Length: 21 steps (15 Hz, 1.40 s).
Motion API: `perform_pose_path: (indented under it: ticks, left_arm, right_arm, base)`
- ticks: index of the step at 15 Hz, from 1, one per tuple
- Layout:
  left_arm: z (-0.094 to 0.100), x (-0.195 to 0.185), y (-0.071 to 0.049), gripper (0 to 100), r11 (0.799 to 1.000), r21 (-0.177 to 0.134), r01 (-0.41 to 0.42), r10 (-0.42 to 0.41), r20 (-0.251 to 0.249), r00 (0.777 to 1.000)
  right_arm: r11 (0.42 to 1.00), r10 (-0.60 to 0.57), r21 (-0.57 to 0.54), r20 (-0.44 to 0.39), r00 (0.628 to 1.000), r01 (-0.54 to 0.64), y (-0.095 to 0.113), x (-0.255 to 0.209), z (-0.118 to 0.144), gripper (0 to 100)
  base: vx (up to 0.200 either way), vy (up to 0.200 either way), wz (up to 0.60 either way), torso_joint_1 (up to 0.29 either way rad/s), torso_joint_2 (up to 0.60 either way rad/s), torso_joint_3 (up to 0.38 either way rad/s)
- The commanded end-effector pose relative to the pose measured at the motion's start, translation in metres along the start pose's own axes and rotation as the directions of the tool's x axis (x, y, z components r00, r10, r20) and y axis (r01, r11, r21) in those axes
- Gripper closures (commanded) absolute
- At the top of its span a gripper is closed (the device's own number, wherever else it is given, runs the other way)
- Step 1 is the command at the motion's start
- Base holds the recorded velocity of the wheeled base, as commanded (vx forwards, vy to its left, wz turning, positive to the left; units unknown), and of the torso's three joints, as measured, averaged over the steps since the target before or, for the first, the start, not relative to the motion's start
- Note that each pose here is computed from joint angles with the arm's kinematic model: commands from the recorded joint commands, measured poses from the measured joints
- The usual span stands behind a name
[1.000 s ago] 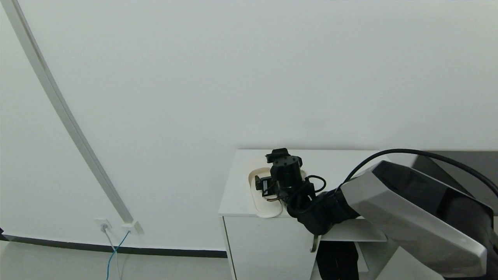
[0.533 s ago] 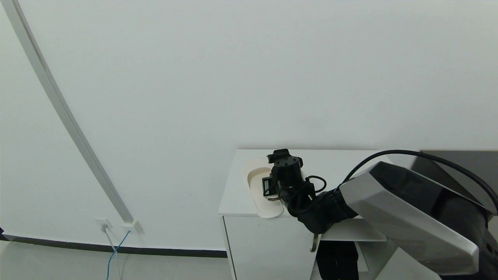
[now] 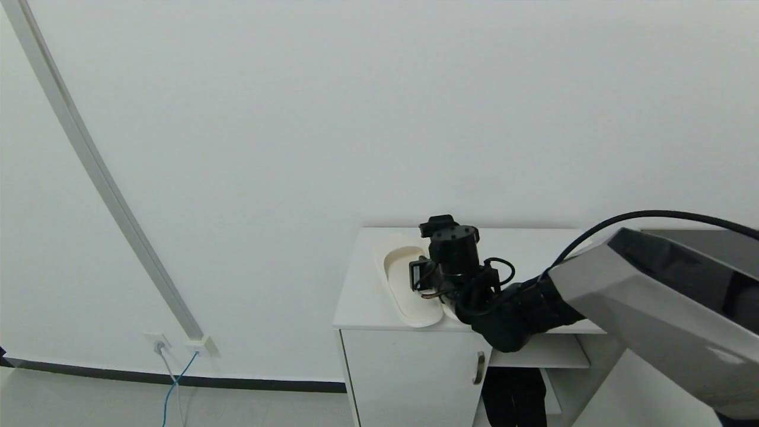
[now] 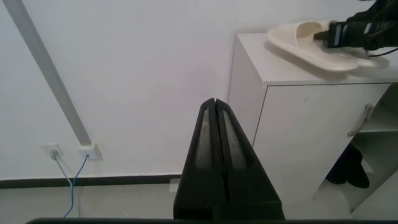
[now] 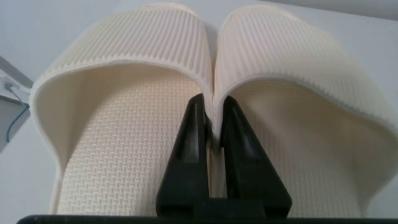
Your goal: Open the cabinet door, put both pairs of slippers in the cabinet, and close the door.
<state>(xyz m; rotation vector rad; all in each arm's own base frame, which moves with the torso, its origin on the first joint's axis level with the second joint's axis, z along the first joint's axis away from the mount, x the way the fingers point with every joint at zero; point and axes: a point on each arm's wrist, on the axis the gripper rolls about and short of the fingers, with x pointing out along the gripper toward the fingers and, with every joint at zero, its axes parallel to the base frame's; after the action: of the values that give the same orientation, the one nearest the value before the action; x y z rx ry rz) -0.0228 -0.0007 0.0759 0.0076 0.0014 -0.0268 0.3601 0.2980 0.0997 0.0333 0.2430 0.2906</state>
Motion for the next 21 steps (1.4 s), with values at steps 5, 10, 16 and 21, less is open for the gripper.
perform_pose_path:
  ticks: [5,10,16,21]
  left_arm:
    - [0.000,0.000,0.000,100,1.000,0.000,-0.001,0.001,0.001,1.000]
    - [0.000,0.000,0.000,100,1.000,0.000,0.001,-0.001,0.000,1.000]
    - [0.000,0.000,0.000,100,1.000,0.000,-0.001,0.001,0.000,1.000]
    - [0.000,0.000,0.000,100,1.000,-0.003,-0.001,0.001,0.001,1.000]
  right_arm:
    - [0.981,0.191,-0.032,-0.002,0.982,-0.191,-0.052,-0.131,0.046,100]
    - [0.930,0.365,-0.037,0.018,0.931,-0.365,-0.075,-0.199,0.055,100]
    - [0.898,0.403,-0.184,-0.019,0.915,-0.399,-0.080,-0.222,0.041,100]
    - [0.884,0.398,-0.233,-0.082,0.914,-0.406,-0.091,-0.240,0.018,100]
  base:
    - [0.000,0.000,0.00,0.000,0.00,0.000]
    - [0.000,0.000,0.00,0.000,0.00,0.000]
    - [0.000,0.000,0.00,0.000,0.00,0.000]
    - [-0.080,0.000,0.00,0.002,0.00,-0.001]
